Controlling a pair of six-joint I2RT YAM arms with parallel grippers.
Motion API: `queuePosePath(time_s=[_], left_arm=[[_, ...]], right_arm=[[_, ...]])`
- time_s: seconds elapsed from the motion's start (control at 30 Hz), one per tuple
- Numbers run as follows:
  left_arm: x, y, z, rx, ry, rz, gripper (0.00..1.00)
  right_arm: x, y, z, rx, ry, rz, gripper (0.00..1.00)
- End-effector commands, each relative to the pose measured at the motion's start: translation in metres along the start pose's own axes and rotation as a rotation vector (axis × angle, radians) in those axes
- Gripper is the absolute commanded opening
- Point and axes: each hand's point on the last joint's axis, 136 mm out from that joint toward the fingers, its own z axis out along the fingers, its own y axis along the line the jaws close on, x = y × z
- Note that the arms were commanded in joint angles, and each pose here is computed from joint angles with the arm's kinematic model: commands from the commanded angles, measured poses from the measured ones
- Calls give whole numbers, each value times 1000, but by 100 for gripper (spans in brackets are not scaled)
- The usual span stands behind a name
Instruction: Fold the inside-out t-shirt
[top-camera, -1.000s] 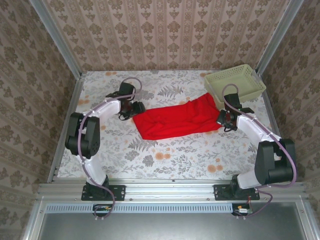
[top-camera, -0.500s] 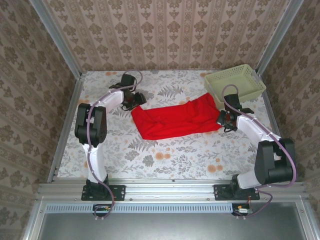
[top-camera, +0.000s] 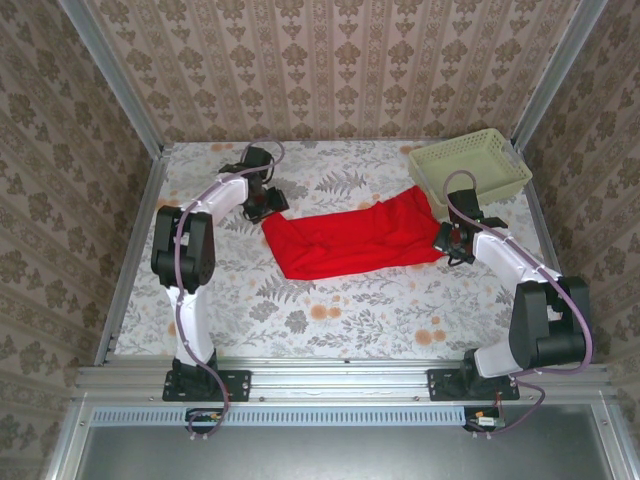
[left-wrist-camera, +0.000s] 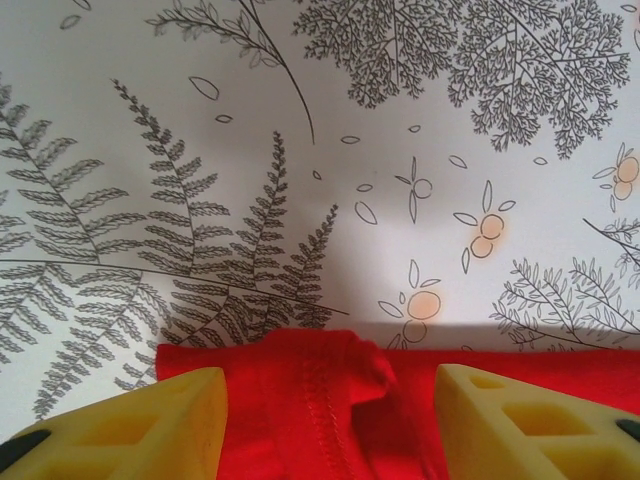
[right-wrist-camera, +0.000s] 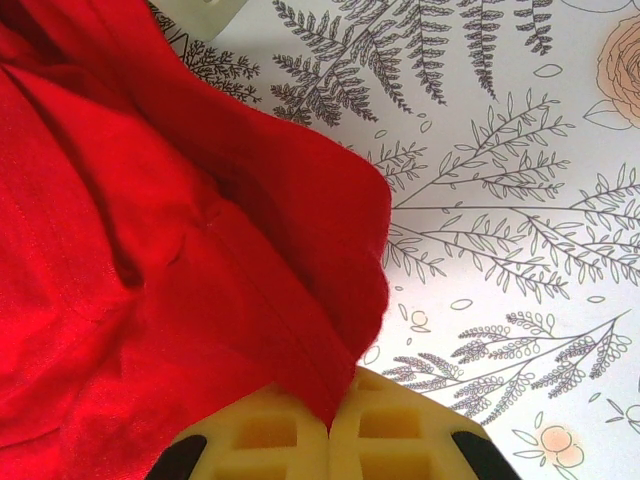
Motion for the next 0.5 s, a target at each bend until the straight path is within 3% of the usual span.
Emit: queuePosePath(time_s=[0.0,0.47], left_arm=[[3,-11,4,28,23,-13,56],[-2,-29,14,20,46,9,50]], right_arm=[[3,-7,3,29,3,-15,0],[3,-7,3,31,4,-14,0]])
